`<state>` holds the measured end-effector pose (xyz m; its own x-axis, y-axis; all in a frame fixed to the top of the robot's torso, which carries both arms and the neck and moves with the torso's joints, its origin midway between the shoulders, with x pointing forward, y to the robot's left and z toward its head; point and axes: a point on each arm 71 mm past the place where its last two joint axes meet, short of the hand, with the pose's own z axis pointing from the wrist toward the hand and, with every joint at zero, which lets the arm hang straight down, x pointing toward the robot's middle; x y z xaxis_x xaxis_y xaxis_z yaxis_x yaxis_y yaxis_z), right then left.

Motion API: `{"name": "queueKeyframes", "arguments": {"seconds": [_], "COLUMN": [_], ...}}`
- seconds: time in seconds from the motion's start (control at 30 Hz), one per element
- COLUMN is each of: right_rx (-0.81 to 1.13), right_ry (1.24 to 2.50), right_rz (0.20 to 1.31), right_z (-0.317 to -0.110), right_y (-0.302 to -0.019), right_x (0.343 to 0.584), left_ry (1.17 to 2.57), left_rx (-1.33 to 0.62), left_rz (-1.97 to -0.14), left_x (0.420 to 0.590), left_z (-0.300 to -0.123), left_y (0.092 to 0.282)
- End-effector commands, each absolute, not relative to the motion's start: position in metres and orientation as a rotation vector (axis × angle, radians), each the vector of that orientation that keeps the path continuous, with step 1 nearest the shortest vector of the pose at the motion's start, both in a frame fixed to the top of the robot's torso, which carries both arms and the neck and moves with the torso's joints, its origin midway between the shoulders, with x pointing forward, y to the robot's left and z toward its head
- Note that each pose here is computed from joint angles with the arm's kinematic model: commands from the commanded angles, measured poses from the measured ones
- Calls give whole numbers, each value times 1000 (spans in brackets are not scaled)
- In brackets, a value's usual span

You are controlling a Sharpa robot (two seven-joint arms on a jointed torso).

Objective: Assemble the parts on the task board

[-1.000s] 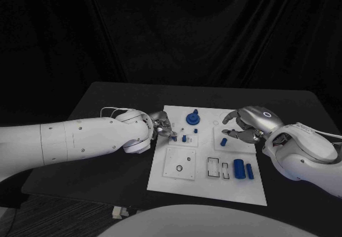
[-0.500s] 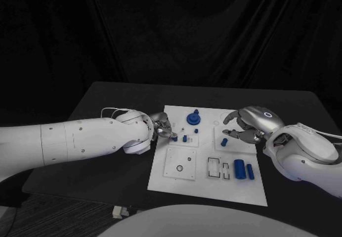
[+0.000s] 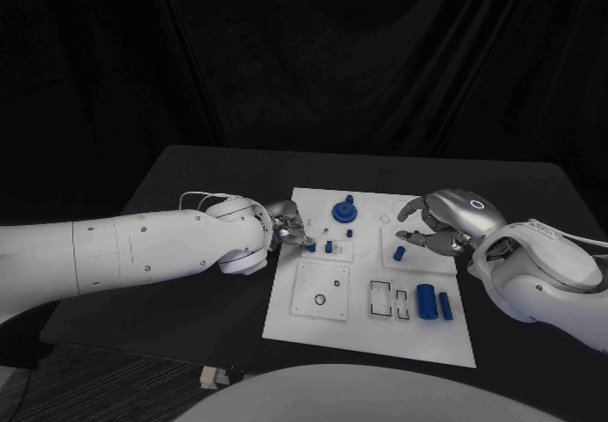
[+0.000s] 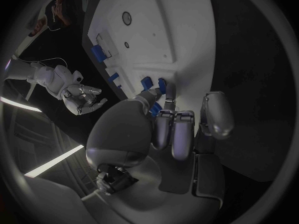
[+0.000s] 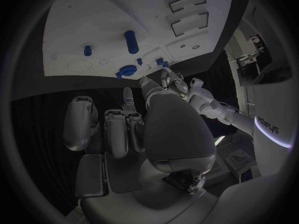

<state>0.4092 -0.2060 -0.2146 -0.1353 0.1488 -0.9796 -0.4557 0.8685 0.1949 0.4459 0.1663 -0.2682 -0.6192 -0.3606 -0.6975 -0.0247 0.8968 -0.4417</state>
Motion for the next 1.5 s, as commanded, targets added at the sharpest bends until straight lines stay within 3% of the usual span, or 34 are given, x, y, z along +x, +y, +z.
{"name": "queueKeyframes", "arguments": {"seconds": [0.03,1.5], "right_rx": [-240,-237], "right_ry": [1622,1618], "right_rz": [528,528], "right_z": [-215,-214], "right_y": [-206,-207], "right_x": [409,409], "left_ry": [2240,2139], "left_rx": [-258,-272], "left_rz": [-497,-601], "left_x": [441,440], "left_z": [-274,-266], "left_y": [163,159]}}
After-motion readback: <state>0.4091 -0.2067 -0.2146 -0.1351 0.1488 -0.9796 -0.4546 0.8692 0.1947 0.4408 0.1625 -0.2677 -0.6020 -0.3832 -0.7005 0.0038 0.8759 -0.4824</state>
